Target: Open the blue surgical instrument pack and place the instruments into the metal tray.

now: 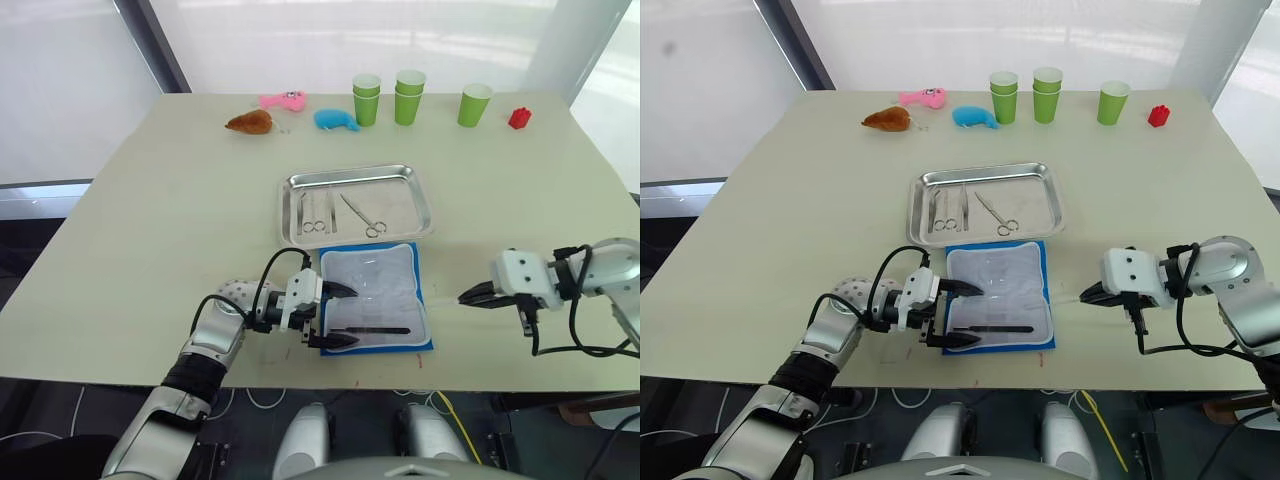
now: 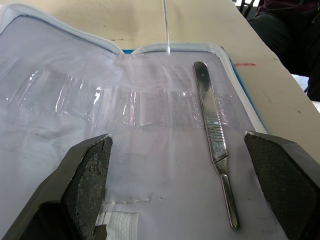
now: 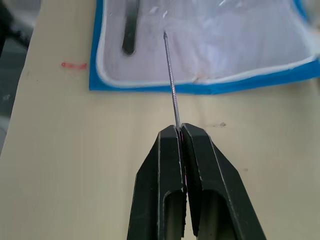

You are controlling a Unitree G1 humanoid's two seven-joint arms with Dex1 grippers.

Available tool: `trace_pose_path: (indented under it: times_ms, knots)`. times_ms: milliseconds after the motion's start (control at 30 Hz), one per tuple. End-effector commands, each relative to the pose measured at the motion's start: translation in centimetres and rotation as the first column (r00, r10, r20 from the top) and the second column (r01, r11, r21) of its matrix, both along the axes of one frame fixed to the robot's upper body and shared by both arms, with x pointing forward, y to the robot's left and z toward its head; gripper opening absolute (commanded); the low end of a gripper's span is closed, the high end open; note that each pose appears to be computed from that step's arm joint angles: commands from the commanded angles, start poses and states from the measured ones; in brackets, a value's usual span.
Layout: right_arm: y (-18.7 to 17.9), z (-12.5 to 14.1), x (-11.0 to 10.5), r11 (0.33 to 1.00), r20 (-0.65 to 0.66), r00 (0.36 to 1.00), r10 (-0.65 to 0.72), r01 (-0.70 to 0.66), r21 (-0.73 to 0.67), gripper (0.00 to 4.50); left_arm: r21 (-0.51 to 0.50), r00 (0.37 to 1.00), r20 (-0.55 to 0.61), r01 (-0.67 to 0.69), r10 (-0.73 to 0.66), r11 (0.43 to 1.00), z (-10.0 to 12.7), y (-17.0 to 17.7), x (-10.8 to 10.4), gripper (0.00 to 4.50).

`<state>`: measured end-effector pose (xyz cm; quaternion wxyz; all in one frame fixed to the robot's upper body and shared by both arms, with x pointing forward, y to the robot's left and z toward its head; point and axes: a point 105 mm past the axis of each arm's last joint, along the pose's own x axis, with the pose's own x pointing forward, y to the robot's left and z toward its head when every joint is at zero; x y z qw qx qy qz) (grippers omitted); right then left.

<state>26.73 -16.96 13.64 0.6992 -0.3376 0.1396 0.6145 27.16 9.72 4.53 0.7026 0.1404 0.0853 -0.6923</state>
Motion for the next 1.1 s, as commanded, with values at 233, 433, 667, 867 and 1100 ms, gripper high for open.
trace_pose_path:
  times_ms: [233, 433, 667, 867, 1100]
  knots:
    - [2.0, 3.3, 1.5, 0.962, -0.011, 0.996, -0.089, 0.089, 0.257, 0.04, 0.165, 0.971, -0.234, -0.005, 0.044, 0.986, -6.3, 1.2, -2.6, 4.50]
    - [4.0, 4.7, 4.4, 0.891, -0.048, 0.980, -0.195, 0.197, 0.408, 0.04, 0.161, 0.971, -0.235, -0.012, 0.050, 0.987, -6.4, 1.2, -2.7, 4.50]
    - [7.6, 4.7, 9.9, 0.828, -0.085, 0.939, -0.333, 0.335, 0.449, 0.04, 0.156, 0.970, -0.233, -0.029, 0.065, 0.987, -6.4, 1.2, -2.8, 4.50]
    - [9.2, 3.7, 13.8, 0.767, -0.058, 0.864, -0.500, 0.473, 0.434, 0.04, 0.156, 0.970, -0.232, -0.037, 0.073, 0.987, -6.4, 1.4, -3.0, 4.50]
    - [11.6, 1.1, 16.3, 0.726, -0.054, 0.793, -0.607, 0.581, 0.368, 0.04, 0.162, 0.969, -0.233, -0.043, 0.080, 0.986, -6.3, 1.8, -3.1, 4.50]
